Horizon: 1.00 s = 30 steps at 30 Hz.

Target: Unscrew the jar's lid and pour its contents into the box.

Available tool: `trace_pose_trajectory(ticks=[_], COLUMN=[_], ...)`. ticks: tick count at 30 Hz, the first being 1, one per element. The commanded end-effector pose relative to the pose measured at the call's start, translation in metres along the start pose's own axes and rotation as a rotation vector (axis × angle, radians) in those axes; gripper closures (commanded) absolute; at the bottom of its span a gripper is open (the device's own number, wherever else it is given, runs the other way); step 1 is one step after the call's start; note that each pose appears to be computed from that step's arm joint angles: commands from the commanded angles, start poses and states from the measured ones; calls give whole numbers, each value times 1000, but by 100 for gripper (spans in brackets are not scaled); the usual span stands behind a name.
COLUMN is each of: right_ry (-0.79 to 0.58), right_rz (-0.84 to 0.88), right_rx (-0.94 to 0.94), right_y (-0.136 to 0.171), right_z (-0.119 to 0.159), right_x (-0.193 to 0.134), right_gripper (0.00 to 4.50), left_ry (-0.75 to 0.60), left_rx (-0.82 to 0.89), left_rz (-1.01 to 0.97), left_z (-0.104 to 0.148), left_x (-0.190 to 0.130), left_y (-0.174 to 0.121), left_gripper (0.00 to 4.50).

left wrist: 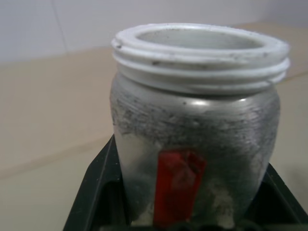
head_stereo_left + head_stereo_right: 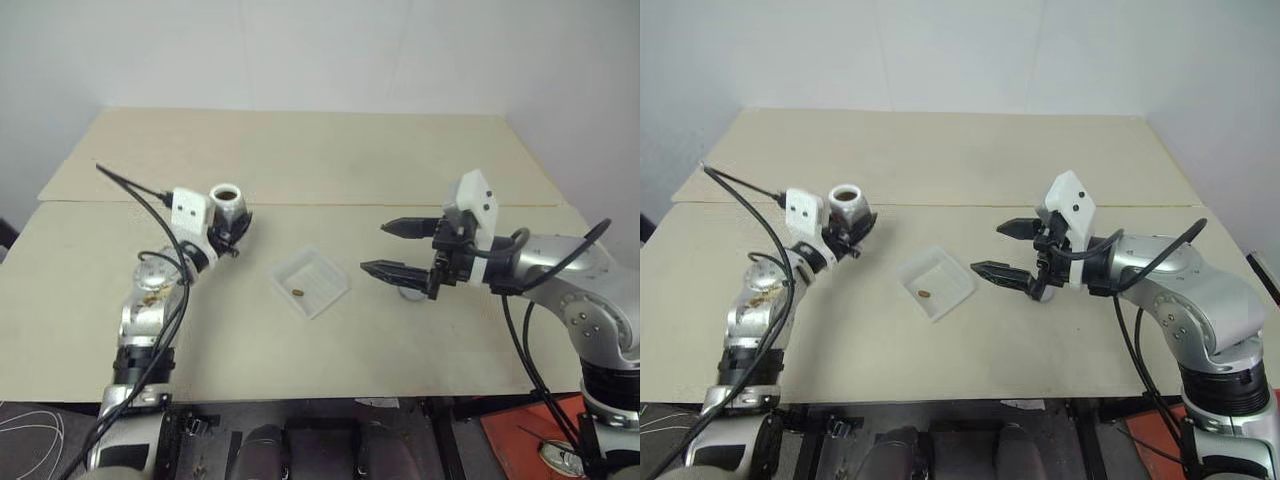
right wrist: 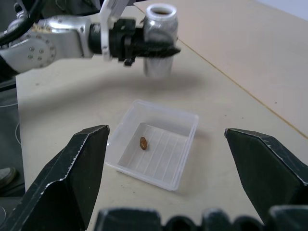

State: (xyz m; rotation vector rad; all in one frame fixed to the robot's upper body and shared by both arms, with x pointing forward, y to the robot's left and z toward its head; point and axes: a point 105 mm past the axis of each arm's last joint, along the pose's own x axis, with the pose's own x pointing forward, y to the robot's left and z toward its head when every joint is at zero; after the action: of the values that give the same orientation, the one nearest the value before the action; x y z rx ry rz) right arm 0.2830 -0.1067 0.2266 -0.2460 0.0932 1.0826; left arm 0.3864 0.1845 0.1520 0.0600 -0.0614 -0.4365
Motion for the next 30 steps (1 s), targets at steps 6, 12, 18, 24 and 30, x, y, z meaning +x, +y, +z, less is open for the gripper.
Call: trace_pose_trajectory(ticks=[6, 12, 18, 24, 30], right_ry=[-11, 2, 16, 33, 23], right_rz=[-30, -25, -21, -11, -13], right_rx=[-47, -48, -23, -3, -63], right_y=[0, 4, 8, 10, 9], right_z=[9, 8, 2, -7, -13], right_x=[-8, -8, -9, -12, -17], right_gripper=[1, 0, 0, 0, 0], left_ry=[-47, -11, -17, 16, 6], left_rx=[7, 15, 79, 127, 170], left_rz=[-14, -22, -113, -226, -418], left_z=[-24, -40, -25, 5, 52], left_x=[3, -5, -35, -89, -138], left_y=[-11, -12, -13, -7, -11], left_gripper=[221, 23, 5, 5, 5])
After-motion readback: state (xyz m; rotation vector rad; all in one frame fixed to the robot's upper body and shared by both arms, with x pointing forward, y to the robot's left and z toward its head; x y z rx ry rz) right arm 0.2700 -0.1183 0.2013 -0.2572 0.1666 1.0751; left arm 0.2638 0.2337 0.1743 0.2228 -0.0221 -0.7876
